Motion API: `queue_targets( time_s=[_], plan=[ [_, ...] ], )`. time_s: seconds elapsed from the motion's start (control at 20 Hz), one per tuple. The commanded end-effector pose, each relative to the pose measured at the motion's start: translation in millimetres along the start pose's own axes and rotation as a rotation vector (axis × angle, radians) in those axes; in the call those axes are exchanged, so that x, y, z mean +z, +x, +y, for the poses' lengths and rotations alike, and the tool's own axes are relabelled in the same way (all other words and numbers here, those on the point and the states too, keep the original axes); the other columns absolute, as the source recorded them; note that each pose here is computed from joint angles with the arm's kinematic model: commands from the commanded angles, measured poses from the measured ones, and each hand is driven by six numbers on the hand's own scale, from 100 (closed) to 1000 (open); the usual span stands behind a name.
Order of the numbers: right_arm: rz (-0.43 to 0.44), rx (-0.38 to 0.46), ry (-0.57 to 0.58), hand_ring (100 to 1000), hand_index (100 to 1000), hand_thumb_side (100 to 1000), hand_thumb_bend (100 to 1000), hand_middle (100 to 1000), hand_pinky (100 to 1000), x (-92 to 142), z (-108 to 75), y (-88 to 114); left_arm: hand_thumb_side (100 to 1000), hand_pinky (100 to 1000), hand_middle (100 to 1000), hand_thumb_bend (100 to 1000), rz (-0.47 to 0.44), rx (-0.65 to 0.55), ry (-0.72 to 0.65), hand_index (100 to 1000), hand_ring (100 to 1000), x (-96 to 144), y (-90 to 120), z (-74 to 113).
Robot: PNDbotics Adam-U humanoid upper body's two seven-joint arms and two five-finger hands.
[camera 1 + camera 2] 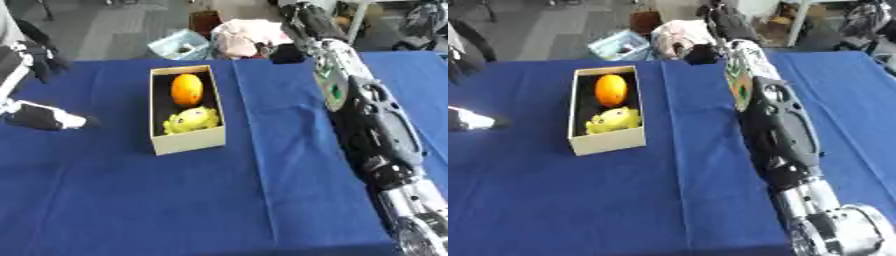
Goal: Pick up objects on the table and place them in the box.
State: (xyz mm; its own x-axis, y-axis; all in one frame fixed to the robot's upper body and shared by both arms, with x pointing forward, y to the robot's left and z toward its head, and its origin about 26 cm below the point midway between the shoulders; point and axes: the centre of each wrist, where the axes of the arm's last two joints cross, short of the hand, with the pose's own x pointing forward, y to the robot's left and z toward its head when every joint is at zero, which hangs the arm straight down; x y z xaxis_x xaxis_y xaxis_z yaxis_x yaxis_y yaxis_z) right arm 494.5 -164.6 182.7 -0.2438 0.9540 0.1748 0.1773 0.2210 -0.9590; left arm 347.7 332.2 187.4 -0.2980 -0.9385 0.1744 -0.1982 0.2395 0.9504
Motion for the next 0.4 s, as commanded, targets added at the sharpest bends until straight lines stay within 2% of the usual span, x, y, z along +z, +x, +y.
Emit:
queue_targets(
  time_s=[0.05,0.4],
  plan=[
    [0.029,-0.011,-0.049,659,853,541,425,698,718,-0.8,-16.7,-16.4,401,564,497,929,0.007,-0.030,0.044,657,462,2.6,-4.5,16.1],
    [0.096,-0.035,-0.050,653,850,545,416,690,715,7.4,-12.9,-41.4,401,562,496,930,0.030,-0.027,0.051,656,461,7.7,-8.7,14.3]
  ],
)
